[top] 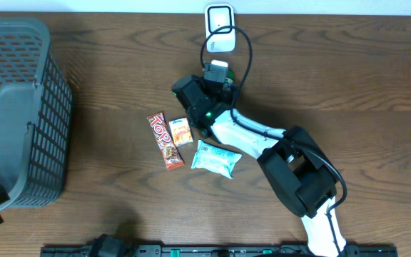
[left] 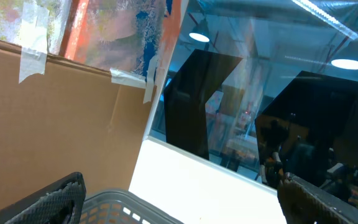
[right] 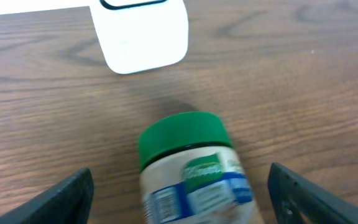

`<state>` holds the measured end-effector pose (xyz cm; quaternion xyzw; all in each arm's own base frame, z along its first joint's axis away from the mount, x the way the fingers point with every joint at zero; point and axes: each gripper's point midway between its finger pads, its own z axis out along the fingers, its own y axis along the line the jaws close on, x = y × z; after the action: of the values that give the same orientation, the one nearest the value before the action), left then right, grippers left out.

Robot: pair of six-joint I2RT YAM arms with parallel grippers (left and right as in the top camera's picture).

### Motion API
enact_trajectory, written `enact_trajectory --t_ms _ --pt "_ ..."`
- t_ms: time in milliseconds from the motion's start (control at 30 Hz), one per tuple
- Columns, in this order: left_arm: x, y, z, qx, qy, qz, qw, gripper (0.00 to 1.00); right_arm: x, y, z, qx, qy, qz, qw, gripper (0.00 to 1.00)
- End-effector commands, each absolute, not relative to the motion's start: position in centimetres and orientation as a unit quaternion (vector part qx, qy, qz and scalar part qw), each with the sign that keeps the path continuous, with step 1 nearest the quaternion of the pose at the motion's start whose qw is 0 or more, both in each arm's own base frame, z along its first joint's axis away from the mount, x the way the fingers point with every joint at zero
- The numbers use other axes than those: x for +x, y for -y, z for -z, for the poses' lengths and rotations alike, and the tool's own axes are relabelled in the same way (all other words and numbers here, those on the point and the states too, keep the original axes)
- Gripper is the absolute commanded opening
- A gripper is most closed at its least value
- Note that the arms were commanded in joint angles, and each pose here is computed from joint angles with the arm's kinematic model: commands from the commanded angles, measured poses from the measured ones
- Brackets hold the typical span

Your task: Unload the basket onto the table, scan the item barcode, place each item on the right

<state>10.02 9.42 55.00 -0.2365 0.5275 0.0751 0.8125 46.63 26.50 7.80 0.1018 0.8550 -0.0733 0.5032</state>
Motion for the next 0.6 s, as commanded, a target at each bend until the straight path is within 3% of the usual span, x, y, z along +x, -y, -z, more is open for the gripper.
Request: enact_trajectory --t_ms 0,67,233,567 --pt "9.8 -9.6 -54.9 -0.244 -0.525 -0.074 0.812 0.98 45.8 -27.3 -10.4 0.088 -0.839 0.089 0.529 0.78" --pt "9.8 -9.6 -54.9 -0.244 -0.525 -0.074 0.812 0.98 45.3 -28.2 -10.4 0.069 -0.841 0.091 0.529 0.8" --pt "9.8 -9.6 -54.9 -0.244 -0.525 -0.074 0.812 0.98 44.6 -29.8 -10.2 0.046 -0.852 0.066 0.517 0.97" --pt "9.8 -9.6 -54.9 -0.244 -0.525 -0.074 0.812 0.98 46.5 -26.4 -7.3 0.065 -0.887 0.045 0.455 0.88"
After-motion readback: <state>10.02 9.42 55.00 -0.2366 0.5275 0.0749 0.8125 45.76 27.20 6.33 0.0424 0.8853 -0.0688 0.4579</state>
